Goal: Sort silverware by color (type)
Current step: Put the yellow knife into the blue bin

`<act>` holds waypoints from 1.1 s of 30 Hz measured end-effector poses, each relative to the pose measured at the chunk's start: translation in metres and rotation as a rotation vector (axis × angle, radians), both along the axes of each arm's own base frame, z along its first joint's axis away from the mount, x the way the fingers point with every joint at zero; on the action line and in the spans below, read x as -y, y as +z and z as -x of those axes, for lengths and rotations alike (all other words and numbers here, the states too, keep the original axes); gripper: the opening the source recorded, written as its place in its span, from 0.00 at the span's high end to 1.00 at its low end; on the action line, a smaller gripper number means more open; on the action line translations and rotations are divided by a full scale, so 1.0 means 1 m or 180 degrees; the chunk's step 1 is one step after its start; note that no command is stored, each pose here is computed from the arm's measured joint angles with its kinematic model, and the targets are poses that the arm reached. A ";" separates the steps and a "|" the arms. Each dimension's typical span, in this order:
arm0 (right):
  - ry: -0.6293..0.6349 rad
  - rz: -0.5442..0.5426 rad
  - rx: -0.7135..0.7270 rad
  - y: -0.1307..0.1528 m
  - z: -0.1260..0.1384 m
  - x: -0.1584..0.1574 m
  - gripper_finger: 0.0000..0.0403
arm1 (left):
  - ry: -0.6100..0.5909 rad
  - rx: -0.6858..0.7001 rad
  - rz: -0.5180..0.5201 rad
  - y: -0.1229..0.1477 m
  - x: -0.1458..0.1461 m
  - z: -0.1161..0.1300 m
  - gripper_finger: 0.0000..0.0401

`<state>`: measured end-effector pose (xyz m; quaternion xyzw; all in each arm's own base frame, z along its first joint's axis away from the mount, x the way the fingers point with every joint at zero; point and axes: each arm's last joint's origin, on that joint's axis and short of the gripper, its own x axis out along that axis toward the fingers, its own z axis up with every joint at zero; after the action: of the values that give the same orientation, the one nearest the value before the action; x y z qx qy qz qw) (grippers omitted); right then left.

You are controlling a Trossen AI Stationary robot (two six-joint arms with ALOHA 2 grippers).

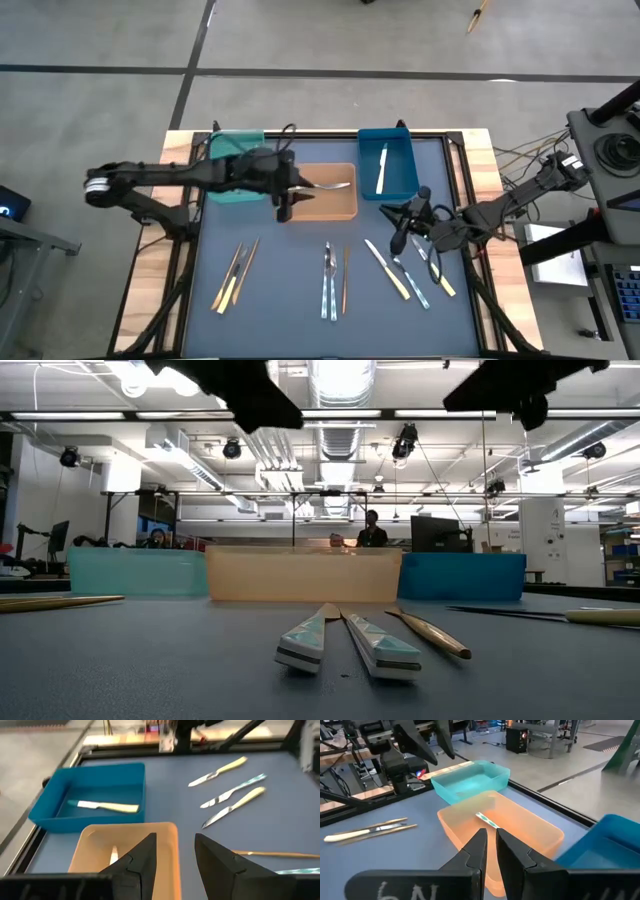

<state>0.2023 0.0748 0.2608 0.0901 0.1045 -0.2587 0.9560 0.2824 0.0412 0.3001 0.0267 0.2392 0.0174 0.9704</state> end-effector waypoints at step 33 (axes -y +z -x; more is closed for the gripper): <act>0.0279 -0.1156 -0.0820 0.069 -0.100 -0.050 0.92 | -0.0170 0.2241 -0.0743 0.027 0.021 0.084 0.71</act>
<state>0.3020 0.1252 0.3299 0.2223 0.2745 -0.2032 0.9132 0.1984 0.0203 0.3270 0.1358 -0.1135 0.0273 0.9838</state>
